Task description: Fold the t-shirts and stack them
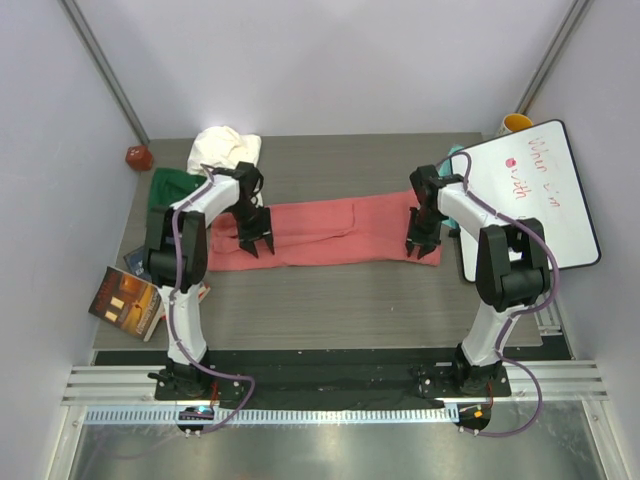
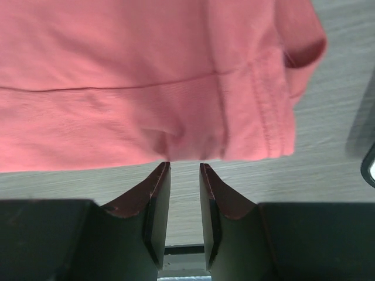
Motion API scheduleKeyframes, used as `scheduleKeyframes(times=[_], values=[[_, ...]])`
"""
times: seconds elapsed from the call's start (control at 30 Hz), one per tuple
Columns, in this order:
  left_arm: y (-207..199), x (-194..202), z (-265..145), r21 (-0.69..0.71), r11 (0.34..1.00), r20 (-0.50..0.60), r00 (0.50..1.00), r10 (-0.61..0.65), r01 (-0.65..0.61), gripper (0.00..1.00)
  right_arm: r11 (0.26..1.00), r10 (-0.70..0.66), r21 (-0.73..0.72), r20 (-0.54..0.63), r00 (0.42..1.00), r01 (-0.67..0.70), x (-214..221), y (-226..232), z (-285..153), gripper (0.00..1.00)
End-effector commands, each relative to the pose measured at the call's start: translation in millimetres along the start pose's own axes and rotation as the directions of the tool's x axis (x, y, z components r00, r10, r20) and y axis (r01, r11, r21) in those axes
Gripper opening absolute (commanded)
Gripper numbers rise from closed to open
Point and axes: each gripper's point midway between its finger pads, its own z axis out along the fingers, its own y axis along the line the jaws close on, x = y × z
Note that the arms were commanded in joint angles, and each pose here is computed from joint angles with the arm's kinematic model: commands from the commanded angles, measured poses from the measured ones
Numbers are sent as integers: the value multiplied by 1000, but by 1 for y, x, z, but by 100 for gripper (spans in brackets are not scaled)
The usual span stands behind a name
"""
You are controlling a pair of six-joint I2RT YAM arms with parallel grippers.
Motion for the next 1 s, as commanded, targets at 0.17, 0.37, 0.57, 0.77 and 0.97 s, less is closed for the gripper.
scheduleKeyframes(times=[0.17, 0.37, 0.57, 0.77, 0.97], values=[[24, 1, 32, -116, 993, -48, 998, -32, 27, 36, 969, 91, 230, 13, 996, -92, 9, -55, 11, 26], [39, 13, 40, -177, 984, -82, 996, -46, 31, 33, 951, 125, 288, -18, 992, -115, 18, -77, 22, 23], [52, 27, 39, -216, 976, -101, 994, -40, 18, 33, 950, 130, 288, -22, 991, -119, 9, -77, 32, 21], [54, 27, 35, -215, 976, -94, 994, -48, 27, 32, 973, 105, 205, 34, 994, -110, -7, -62, -2, 16], [49, 26, 35, -199, 979, -102, 993, -56, 35, 32, 976, 75, 195, 101, 992, -93, -23, -63, -38, 17]])
